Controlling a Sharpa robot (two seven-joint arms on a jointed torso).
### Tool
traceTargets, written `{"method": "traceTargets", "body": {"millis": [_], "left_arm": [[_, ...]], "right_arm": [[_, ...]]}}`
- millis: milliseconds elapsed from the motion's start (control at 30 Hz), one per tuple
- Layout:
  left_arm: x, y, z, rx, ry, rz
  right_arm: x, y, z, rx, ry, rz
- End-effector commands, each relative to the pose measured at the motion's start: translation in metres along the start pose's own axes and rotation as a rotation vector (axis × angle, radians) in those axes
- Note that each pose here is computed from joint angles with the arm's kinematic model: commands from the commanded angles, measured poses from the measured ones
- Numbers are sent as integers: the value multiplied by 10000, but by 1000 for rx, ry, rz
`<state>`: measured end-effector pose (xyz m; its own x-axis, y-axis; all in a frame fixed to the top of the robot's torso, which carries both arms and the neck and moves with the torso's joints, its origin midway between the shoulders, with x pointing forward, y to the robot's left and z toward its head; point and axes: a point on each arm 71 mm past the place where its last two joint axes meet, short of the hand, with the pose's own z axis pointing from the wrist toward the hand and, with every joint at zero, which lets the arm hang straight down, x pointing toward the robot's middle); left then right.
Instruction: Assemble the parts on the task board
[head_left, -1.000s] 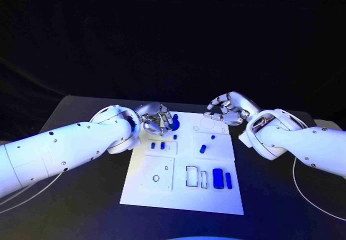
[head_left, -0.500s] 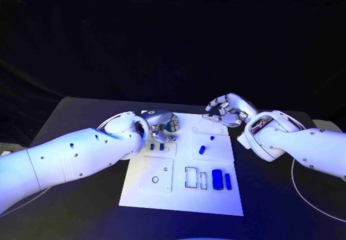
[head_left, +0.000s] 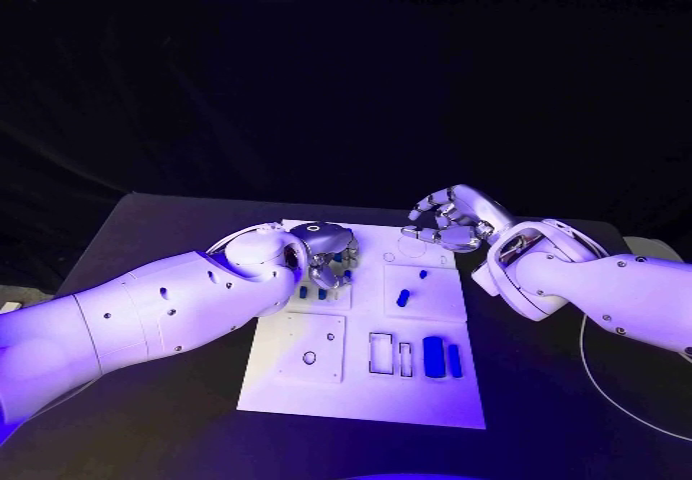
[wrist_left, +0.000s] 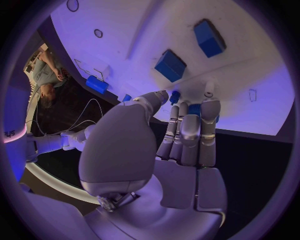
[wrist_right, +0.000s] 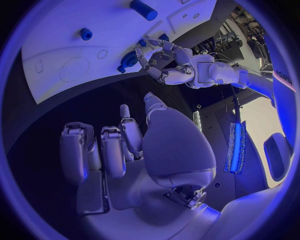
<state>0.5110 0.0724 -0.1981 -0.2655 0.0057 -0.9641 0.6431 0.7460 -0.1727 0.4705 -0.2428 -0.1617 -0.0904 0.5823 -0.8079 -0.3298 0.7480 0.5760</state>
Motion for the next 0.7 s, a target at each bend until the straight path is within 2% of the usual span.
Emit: {"method": "traceTargets", "body": {"millis": [33,700], "left_arm": [[43,-14,20,-19,51,30],[83,-51,64,-39,74,31]], "right_arm": [[7,11,1,-11,0,-2],[14,18,6,-12,2,-1]]}}
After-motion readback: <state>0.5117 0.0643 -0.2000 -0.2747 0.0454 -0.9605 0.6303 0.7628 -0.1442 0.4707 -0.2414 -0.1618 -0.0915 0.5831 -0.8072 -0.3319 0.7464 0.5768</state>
